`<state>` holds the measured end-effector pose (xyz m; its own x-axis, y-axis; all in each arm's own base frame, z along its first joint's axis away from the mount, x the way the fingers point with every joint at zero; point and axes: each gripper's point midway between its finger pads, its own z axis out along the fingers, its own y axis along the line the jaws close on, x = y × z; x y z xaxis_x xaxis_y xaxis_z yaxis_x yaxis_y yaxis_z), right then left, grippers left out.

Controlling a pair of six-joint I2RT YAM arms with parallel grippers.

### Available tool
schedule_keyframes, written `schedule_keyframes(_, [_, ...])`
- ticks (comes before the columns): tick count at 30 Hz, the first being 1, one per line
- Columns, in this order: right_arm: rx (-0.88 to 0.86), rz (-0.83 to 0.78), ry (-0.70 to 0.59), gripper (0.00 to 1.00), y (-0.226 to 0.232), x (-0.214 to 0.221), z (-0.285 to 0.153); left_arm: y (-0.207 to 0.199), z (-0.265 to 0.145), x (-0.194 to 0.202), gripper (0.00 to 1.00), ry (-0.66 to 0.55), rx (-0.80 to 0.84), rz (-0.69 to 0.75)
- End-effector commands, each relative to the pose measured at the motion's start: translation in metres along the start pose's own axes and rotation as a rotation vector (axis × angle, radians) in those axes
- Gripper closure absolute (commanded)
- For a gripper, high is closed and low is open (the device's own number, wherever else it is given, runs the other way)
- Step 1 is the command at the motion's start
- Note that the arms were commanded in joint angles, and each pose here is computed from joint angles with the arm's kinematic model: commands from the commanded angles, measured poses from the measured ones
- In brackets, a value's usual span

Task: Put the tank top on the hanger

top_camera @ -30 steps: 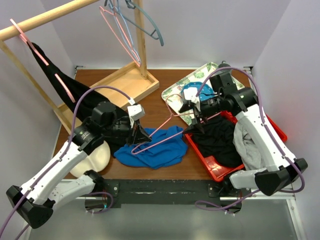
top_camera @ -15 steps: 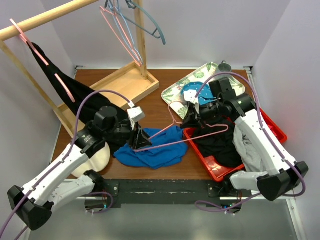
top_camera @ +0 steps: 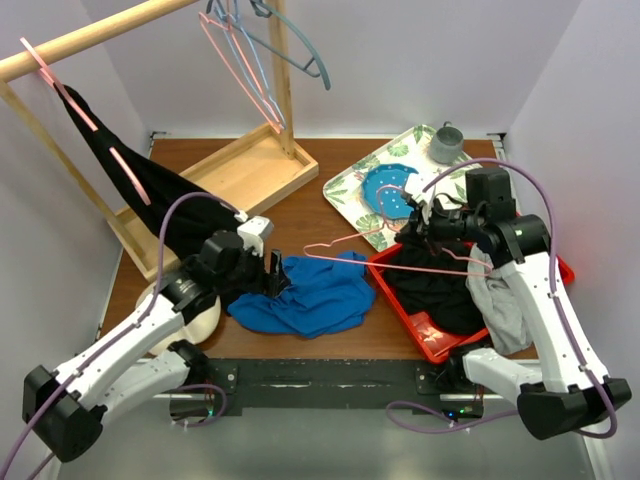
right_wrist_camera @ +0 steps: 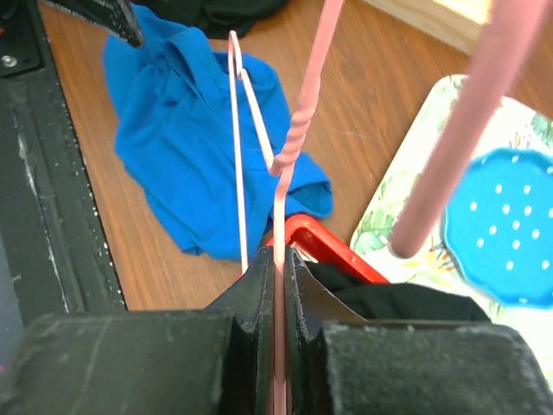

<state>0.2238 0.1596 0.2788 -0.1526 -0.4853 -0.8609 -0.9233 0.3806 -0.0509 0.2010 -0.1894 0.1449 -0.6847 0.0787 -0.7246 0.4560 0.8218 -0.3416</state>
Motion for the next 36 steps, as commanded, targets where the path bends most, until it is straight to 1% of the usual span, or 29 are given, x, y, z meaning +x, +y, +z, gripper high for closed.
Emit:
schedule_keyframes(1, [0.005, 0.024, -0.009, 1.0, -0.007, 0.002, 0.007, 0.008, 0.009, 0.01, 0.25, 0.038, -0.098, -0.022])
schedule_keyframes(2, [0.002, 0.025, -0.012, 1.0, -0.006, 0.002, 0.007, 0.017, 0.012, 0.007, 0.28, 0.033, -0.16, -0.019])
schedule_keyframes(4, [-0.012, 0.03, -0.015, 1.0, -0.005, 0.004, 0.01, 0.02, 0.016, 0.016, 0.32, 0.08, -0.21, -0.003])
schedule_keyframes(5, [-0.016, 0.032, -0.018, 1.0, -0.004, 0.003, 0.01, 0.025, 0.016, 0.013, 0.32, 0.074, -0.256, -0.005])
schedule_keyframes(7, [-0.024, 0.039, -0.018, 1.0, -0.004, 0.005, 0.012, 0.029, 0.02, 0.02, 0.33, 0.115, -0.296, 0.012])
schedule_keyframes(9, [-0.039, 0.041, -0.022, 1.0, -0.002, 0.004, 0.013, 0.029, 0.023, 0.017, 0.34, 0.113, -0.326, 0.019])
schedule_keyframes(11, [-0.044, 0.048, -0.02, 1.0, -0.002, 0.005, 0.014, 0.031, 0.029, 0.017, 0.38, 0.123, -0.356, 0.021])
schedule_keyframes(13, [-0.048, 0.043, -0.019, 1.0, -0.002, 0.006, 0.015, 0.032, 0.035, 0.019, 0.44, 0.141, -0.372, 0.029])
schedule_keyframes(14, [-0.051, 0.046, -0.015, 1.0, -0.002, 0.007, 0.016, 0.032, 0.037, 0.017, 0.49, 0.133, -0.377, 0.031])
schedule_keyframes(15, [-0.056, 0.044, -0.014, 1.0, -0.002, 0.008, 0.016, 0.032, 0.039, 0.016, 0.58, 0.13, -0.379, 0.033])
schedule_keyframes(16, [-0.058, 0.045, -0.013, 1.0, -0.002, 0.008, 0.017, 0.033, 0.042, 0.017, 0.61, 0.136, -0.384, 0.034])
schedule_keyframes(20, [-0.076, 0.053, -0.002, 1.0, -0.002, 0.013, 0.021, 0.034, 0.046, 0.015, 0.83, 0.127, -0.39, 0.037])
schedule_keyframes(21, [-0.084, 0.051, -0.004, 1.0, -0.001, 0.012, 0.021, 0.033, 0.046, 0.015, 0.93, 0.128, -0.389, 0.038])
schedule_keyframes(22, [-0.09, 0.049, -0.006, 1.0, -0.001, 0.011, 0.021, 0.033, 0.046, 0.014, 0.98, 0.124, -0.389, 0.035])
schedule_keyframes(23, [-0.097, 0.054, -0.001, 1.0, 0.0, 0.013, 0.022, 0.034, 0.046, 0.014, 1.0, 0.124, -0.389, 0.035])
schedule_keyframes(29, [-0.156, 0.059, 0.009, 1.0, 0.004, 0.015, 0.031, 0.025, 0.039, 0.006, 1.0, 0.097, -0.35, 0.018])
schedule_keyframes(36, [-0.212, 0.024, 0.063, 1.0, 0.015, 0.017, 0.051, 0.014, 0.028, -0.005, 1.0, 0.057, -0.305, -0.009])
